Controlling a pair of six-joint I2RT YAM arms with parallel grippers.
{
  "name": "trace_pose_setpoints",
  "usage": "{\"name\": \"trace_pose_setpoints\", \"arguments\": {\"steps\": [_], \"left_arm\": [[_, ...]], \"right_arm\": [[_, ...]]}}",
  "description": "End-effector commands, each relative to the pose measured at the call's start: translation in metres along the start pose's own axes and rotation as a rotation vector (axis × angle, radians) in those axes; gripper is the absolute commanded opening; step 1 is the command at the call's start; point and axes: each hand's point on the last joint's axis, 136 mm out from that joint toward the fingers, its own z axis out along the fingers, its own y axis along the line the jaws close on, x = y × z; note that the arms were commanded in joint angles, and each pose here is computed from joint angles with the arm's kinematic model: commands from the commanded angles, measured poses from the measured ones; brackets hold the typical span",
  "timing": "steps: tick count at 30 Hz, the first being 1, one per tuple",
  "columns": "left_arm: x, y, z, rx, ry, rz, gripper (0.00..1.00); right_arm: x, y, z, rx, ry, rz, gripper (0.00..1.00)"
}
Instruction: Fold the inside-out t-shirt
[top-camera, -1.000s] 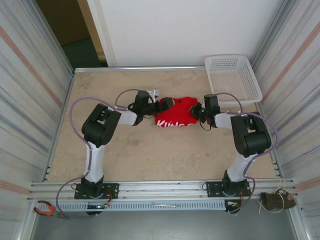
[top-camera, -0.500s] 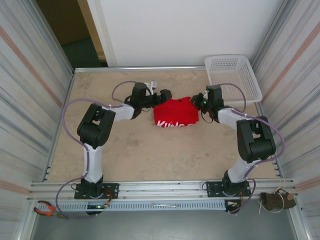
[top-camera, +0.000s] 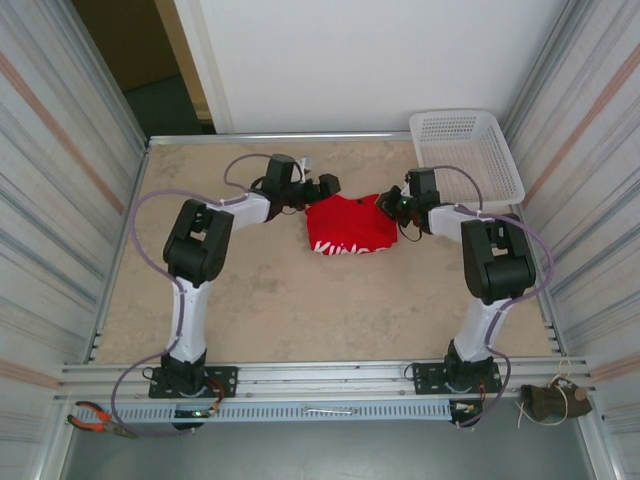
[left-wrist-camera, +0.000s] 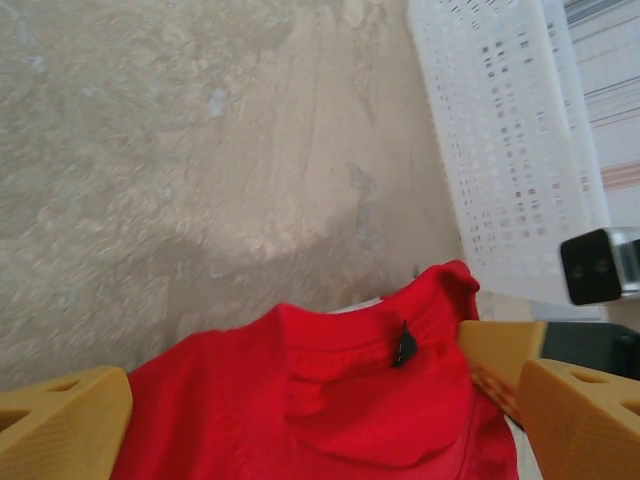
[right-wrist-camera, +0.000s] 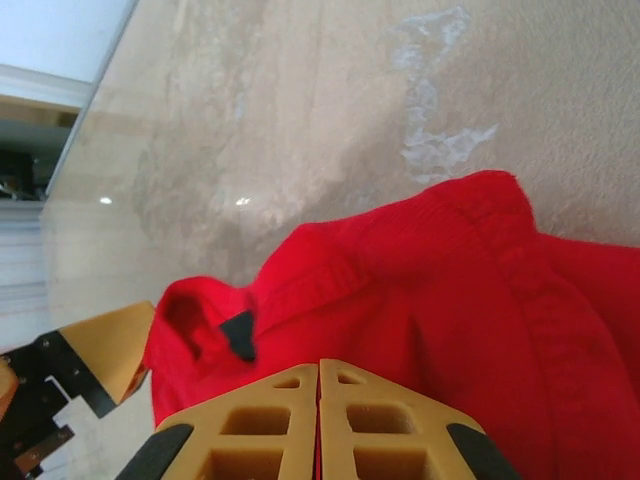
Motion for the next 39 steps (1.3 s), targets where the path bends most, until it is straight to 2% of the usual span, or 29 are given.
{"name": "trace_pose_setpoints", "arguments": {"steps": [1, 5, 10, 18, 23, 31, 33, 34, 37, 39], "left_arm": [[-0.021, -0.039, -0.045, 0.016, -0.049, 0.082, 0.99], [0.011, -0.028, -0.07, -0.051, 0.011, 0.034, 0.99], [0.051, -0.01, -0.077, -0.061, 0.098, -0.032, 0.99], [0.086, 0.005, -0.05, -0.06, 0.202, -0.048, 0.99], [0.105, 0.013, -0.03, -0.061, 0.25, -0.08, 0.99], [0.122, -0.01, -0.005, 0.033, 0.264, -0.093, 0.97], [0.121, -0.012, -0.003, 0.044, 0.237, -0.091, 0.86], [0.119, -0.012, -0.003, 0.045, 0.221, -0.09, 0.74], [0.109, -0.007, -0.008, 0.03, 0.163, -0.097, 0.28], [0.101, -0.002, -0.016, 0.01, 0.147, -0.097, 0.09]], "right_arm": [[-0.007, 0.035, -0.042, -0.045, -0.02, -0.102, 0.09], [0.007, 0.034, -0.066, -0.025, -0.01, -0.114, 0.13], [0.029, 0.019, -0.066, -0.004, 0.013, -0.102, 0.17], [0.054, -0.014, -0.028, 0.035, 0.076, -0.034, 0.13], [0.062, -0.036, -0.019, 0.08, 0.091, -0.007, 0.12], [0.065, -0.042, -0.02, 0.098, 0.091, -0.001, 0.11], [0.065, -0.04, -0.021, 0.093, 0.093, -0.001, 0.11], [0.065, -0.038, -0.022, 0.089, 0.094, -0.002, 0.11], [0.058, -0.022, -0.033, 0.05, 0.082, -0.013, 0.11], [0.051, -0.004, -0.047, 0.02, 0.06, -0.031, 0.12]]}}
